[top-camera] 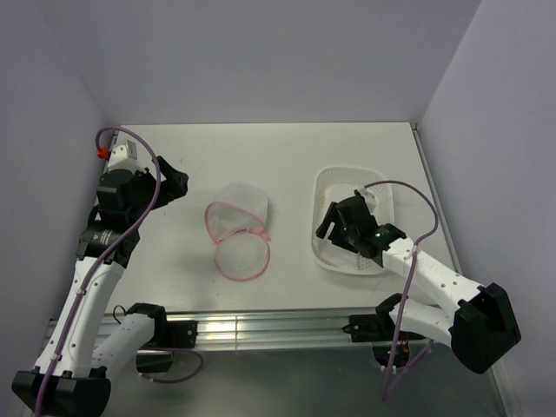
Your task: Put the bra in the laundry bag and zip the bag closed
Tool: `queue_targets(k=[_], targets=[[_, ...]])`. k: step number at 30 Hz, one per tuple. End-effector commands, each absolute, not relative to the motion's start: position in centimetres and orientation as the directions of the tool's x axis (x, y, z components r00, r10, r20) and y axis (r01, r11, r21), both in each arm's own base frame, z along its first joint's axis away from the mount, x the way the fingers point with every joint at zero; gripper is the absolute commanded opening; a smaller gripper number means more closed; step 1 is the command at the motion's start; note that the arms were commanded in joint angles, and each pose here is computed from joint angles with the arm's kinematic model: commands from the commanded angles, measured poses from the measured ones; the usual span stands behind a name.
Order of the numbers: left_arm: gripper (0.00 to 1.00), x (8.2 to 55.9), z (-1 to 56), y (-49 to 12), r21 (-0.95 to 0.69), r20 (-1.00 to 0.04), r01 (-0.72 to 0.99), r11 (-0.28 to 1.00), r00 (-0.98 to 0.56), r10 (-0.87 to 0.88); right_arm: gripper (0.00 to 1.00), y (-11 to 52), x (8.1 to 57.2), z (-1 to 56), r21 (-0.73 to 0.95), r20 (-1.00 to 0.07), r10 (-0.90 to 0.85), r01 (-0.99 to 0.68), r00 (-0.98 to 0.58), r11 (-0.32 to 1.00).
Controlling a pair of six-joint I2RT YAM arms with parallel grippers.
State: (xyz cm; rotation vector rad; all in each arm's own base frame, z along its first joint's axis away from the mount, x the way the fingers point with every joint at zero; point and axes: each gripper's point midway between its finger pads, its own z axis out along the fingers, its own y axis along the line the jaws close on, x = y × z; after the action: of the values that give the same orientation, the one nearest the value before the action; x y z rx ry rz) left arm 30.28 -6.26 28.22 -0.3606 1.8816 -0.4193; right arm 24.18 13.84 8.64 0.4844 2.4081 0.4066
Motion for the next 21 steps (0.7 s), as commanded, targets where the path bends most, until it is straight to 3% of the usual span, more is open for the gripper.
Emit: queue_targets(k=[1,14,19,21], targets=[[0.99,30.8,29.0,-6.6,-0.456,-0.843,-0.012,0.89,-0.314,-0.436,0.82,14.7,25.3,9.3,0.444,-0.528,0.487,0.263,-0.695,0.856],[0.99,31.3,27.9,-7.5,-0.459,-0.831,0.01,0.888,-0.359,-0.426,0.67,15.3,24.2,8.3,0.48,-0.486,0.513,0.275,-0.707,0.833],[0.99,32.3,23.7,-9.0,-0.401,-0.785,-0.048,0.915,-0.498,-0.37,0.55,15.7,24.1,8.1,0.499,-0.476,0.512,0.26,-0.714,0.827],[0.99,32.9,21.6,-9.7,-0.377,-0.753,-0.079,0.923,-0.554,-0.355,0.45,15.8,24.0,8.0,0.508,-0.473,0.514,0.255,-0.716,0.823]])
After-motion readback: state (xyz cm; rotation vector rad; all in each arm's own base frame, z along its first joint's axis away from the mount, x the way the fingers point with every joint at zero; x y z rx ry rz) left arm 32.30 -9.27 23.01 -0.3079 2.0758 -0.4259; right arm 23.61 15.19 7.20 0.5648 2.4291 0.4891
